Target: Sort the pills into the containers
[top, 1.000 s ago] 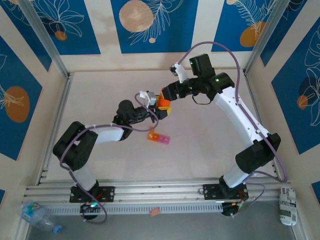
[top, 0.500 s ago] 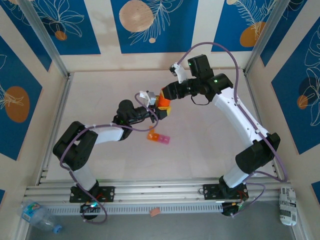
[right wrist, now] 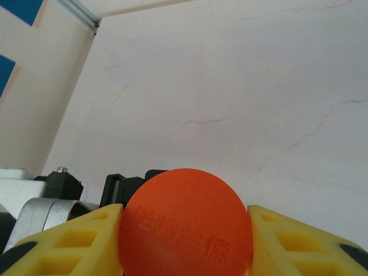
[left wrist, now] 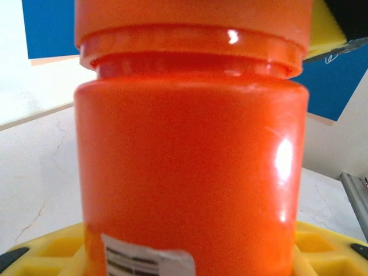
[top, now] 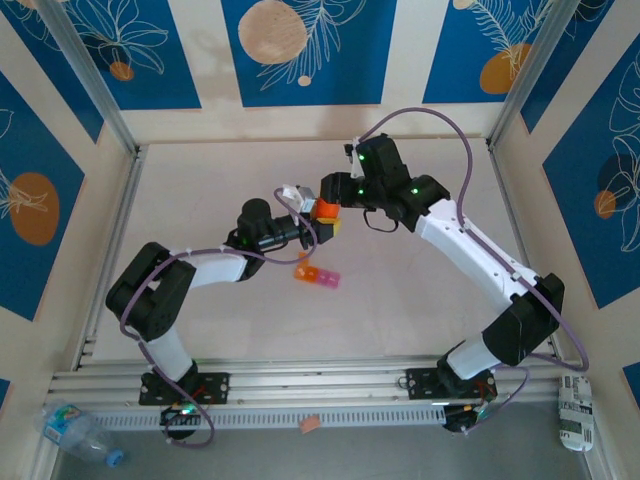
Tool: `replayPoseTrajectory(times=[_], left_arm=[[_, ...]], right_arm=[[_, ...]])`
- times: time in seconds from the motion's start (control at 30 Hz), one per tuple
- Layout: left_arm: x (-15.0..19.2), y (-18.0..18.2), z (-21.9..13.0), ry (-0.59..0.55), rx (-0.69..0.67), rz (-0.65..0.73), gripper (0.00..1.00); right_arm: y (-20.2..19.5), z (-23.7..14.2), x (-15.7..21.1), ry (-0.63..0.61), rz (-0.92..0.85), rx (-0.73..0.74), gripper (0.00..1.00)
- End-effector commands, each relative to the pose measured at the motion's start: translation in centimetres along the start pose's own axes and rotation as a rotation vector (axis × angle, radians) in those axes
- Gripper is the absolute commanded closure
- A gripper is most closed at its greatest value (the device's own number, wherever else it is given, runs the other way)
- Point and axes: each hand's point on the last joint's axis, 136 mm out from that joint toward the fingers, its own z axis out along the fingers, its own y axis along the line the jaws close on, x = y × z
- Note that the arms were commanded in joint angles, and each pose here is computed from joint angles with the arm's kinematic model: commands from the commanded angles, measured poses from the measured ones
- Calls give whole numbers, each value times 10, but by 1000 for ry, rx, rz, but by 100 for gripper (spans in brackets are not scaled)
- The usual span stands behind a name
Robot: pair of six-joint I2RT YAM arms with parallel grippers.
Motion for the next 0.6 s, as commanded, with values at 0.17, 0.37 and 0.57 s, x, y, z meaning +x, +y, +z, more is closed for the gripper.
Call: replayPoseTrajectory(times=[0.17,0.37,0.57], left_arm=[[-65,-11,0,-203,18,144,100],[-56,-10,1,-184,21,136,100],[-50,-10,2,-175,29,128,100]], right_arm=[[9,-3,32,150,66,-29,51],[14,-28,-5,87,81,-112,43],[21,-58,-29,41,49,-195,19]])
